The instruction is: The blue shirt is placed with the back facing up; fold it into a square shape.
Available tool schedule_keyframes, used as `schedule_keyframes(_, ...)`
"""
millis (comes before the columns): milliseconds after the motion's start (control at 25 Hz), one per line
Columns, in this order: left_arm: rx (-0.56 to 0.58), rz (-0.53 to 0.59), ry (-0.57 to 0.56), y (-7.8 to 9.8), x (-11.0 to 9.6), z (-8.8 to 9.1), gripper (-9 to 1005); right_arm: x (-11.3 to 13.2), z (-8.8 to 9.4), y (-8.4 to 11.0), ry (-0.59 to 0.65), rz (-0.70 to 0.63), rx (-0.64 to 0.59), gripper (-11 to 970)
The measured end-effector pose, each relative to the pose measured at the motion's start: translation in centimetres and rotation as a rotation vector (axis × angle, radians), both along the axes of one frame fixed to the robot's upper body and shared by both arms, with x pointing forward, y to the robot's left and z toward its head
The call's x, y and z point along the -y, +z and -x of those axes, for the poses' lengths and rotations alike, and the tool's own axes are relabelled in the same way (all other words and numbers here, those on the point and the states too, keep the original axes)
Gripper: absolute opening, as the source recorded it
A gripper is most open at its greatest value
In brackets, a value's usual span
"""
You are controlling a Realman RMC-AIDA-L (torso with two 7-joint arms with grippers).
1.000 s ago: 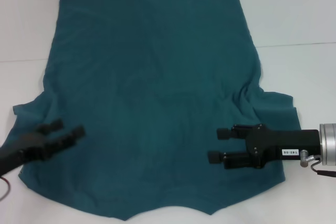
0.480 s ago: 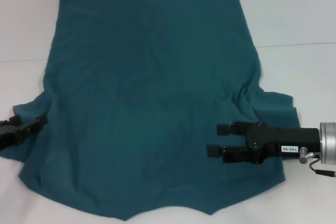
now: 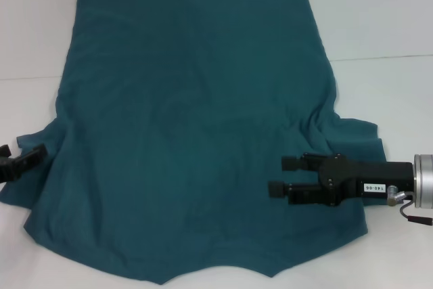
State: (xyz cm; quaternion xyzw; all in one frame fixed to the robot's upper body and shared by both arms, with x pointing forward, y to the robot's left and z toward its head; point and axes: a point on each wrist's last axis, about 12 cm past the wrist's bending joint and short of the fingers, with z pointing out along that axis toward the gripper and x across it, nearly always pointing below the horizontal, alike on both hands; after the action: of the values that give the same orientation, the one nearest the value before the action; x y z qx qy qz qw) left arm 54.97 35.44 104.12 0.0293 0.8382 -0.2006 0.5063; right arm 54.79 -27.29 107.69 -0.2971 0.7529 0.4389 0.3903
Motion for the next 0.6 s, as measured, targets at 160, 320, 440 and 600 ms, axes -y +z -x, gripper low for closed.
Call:
schedule_keyframes(160,-0.01,-0.028,-0.016,-0.3,0.4,-0.1,888,0.2,-0.1,0.1,-0.015,-0.008,0.003,911)
schedule_keyframes(320,-0.026,-0.054,-0.045,-0.6,1.3,-0.3,887,0.3,-0.1,0.1,-0.019,-0.009,0.005,911)
schedule_keyframes(440,-0.032,-0.063,-0.073,-0.7,1.8,-0.3,887,0.3,-0.1,0.1,-0.02,-0.009,0.005,912)
schedule_keyframes(600,-0.033,-0.065,-0.078,-0.8,2.0,-0.4,888,0.2,-0.1,0.1,-0.019,-0.011,0.004,912)
